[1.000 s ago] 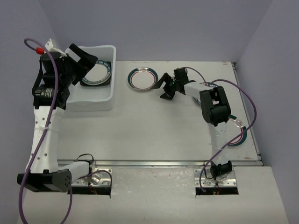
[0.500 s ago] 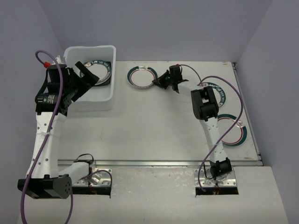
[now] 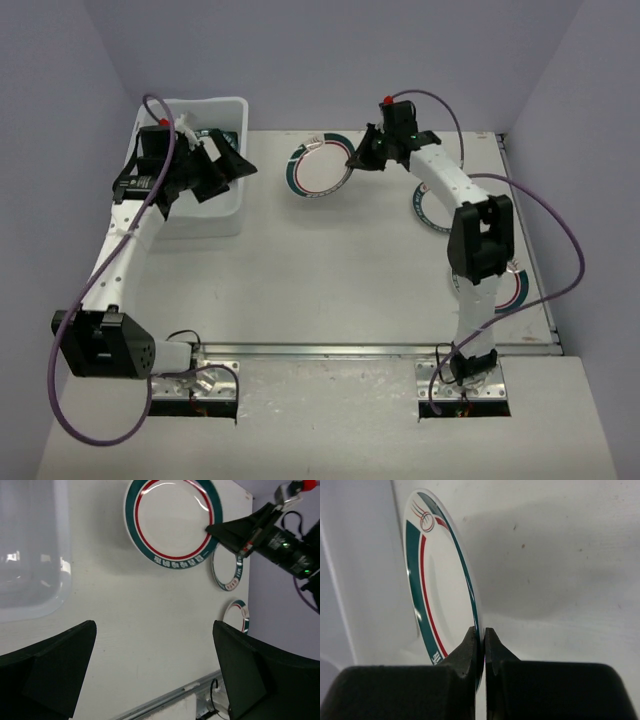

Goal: Place the plates into the plastic bin on the countertop

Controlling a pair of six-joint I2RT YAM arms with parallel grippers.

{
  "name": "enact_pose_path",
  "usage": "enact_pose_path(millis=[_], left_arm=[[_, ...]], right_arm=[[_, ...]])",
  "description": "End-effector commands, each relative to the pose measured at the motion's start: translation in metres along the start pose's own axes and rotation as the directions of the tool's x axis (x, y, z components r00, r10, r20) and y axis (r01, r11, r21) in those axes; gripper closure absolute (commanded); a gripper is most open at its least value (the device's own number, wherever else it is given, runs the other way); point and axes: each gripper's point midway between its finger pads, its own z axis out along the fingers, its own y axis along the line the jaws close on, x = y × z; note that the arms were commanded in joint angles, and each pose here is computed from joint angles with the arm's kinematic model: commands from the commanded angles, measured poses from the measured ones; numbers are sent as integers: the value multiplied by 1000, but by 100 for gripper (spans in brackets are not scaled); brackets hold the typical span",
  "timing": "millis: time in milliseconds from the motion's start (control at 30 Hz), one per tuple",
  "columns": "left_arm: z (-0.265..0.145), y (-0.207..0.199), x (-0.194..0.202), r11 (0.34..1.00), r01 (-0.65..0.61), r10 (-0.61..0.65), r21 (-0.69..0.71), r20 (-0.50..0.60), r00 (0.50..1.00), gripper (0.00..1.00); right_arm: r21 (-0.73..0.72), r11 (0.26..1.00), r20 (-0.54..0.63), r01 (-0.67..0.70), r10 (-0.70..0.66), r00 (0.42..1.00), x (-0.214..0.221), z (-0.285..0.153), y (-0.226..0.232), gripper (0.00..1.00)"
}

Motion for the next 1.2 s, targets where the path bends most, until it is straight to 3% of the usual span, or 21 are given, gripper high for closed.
enact_pose_path(millis=[0,100,200,267,333,400,433,467,533,600,633,800,867,967,1167], left_arm=[[28,-56,13,929,-68,104,364,-80,991,0],[35,-78,16,883,-99,152,458,-79,985,0],[43,-92,16,850,-92,156,519,-80,984,1],[49,-92,19,850,-90,160,520,-92,983,8],[54,-91,21,851,-86,159,518,-99,982,44],[56,-89,22,851,-77,153,519,-105,983,95],[56,-89,23,852,-76,152,519,-106,983,99],[55,-90,22,851,-77,152,520,-104,983,100],[53,-91,19,854,-79,147,513,-92,985,100],[51,-91,11,869,-86,133,487,-63,989,100],[51,-89,5,882,-84,119,464,-46,992,100],[49,-42,-56,972,38,-64,231,105,992,100],[35,19,-98,970,226,-242,93,236,941,100],[19,84,-133,930,367,-333,-7,402,853,100],[7,167,-180,835,540,-362,-110,630,688,98]], right_arm=[[-282,930,-90,237,-272,958,18,-115,64,100],[-501,847,-193,177,-308,932,44,-156,97,100],[-589,791,-169,168,-324,931,54,-190,120,100],[-624,766,-151,152,-310,939,58,-200,125,100],[-637,756,-140,150,-305,942,58,-209,130,100],[-641,754,-144,144,-303,942,57,-212,132,100],[-641,754,-144,144,-303,942,57,-212,132,100],[-635,760,-146,142,-299,943,58,-211,131,100],[-610,779,-141,144,-285,948,57,-208,126,83],[-580,804,-146,134,-264,953,58,-204,118,20],[-553,823,-146,128,-247,958,57,-200,112,1],[-372,925,-132,76,-134,982,48,-189,63,1],[-299,953,-117,46,-84,990,49,-190,34,1],[-270,963,-133,19,-57,989,61,-195,14,1],[-293,956,-176,16,-70,982,86,-206,3,1]])
